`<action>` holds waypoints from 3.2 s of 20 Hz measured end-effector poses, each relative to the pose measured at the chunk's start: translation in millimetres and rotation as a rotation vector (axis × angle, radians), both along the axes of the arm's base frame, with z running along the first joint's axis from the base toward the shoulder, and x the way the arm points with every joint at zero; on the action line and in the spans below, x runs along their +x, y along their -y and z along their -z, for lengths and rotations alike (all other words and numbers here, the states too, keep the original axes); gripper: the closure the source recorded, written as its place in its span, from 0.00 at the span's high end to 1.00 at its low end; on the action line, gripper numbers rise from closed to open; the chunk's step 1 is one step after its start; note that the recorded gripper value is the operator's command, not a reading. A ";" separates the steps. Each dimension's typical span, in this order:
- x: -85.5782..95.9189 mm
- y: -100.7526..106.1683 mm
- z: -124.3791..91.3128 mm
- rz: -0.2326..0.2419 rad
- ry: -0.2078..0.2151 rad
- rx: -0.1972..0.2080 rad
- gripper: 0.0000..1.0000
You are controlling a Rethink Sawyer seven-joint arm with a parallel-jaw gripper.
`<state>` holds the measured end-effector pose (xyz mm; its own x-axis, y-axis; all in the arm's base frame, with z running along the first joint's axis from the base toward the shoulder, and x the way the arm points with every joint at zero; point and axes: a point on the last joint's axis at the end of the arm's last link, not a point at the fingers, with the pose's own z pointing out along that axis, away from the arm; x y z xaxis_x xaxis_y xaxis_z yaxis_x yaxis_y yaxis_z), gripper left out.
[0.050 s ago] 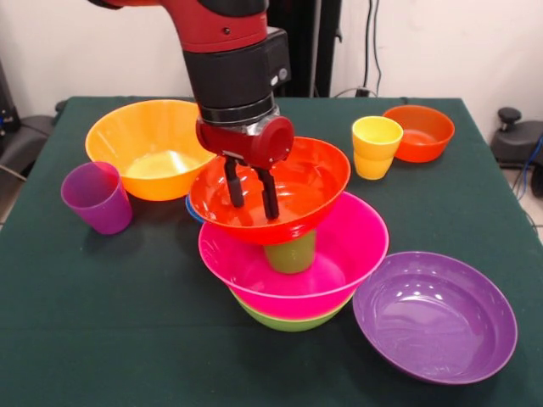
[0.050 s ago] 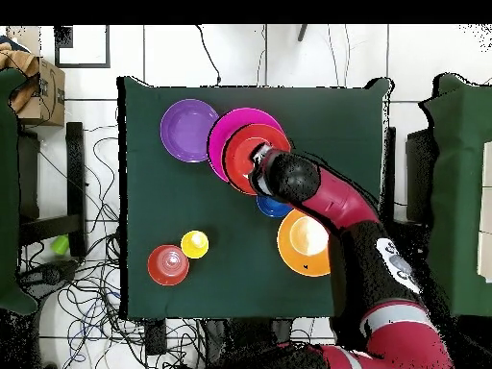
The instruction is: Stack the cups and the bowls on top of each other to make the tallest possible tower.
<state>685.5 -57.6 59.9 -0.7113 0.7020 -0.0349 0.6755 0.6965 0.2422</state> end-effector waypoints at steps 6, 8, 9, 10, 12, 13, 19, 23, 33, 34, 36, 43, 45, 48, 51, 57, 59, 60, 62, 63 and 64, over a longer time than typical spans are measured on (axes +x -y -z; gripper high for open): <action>5.3 0.3 -2.3 0.012 0.007 0.002 1.00; 8.7 3.1 -1.5 0.020 0.011 0.002 1.00; 10.0 4.3 -0.9 0.023 0.012 0.002 1.00; 10.8 5.2 -0.3 0.025 0.012 0.002 1.00; 11.9 7.2 0.9 0.027 0.013 0.000 1.00; 12.4 8.5 1.7 0.029 0.014 0.000 1.00; 13.9 15.4 6.0 0.038 0.013 -0.005 1.00; 16.5 18.5 8.5 0.044 0.015 -0.007 1.00; 10.5 16.6 -8.0 0.057 0.012 -0.006 1.00; 7.8 15.3 -15.8 0.059 0.011 -0.005 1.00; 5.2 14.0 -24.4 0.062 0.010 -0.003 1.00; -4.1 10.5 -70.3 0.069 0.026 -0.006 1.00; -3.1 11.4 -74.6 0.070 0.033 -0.010 1.00; -2.2 12.7 -77.1 0.073 0.036 -0.015 1.00; -2.7 12.1 -74.4 0.072 0.032 -0.017 1.00; -4.2 -1.0 -64.0 0.063 0.014 -0.006 1.00; -4.9 -8.3 -58.1 0.058 0.005 0.001 1.00; -5.9 -16.3 -52.2 0.051 -0.006 0.007 1.00; -6.4 -20.9 -48.6 0.047 -0.011 0.011 1.00; -6.8 -23.2 -46.8 0.045 -0.014 0.012 1.00; -7.0 -25.4 -45.2 0.043 -0.017 0.014 1.00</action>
<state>678.6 -32.2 105.0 -0.6809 0.7322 -0.0134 0.7087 0.6634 0.2401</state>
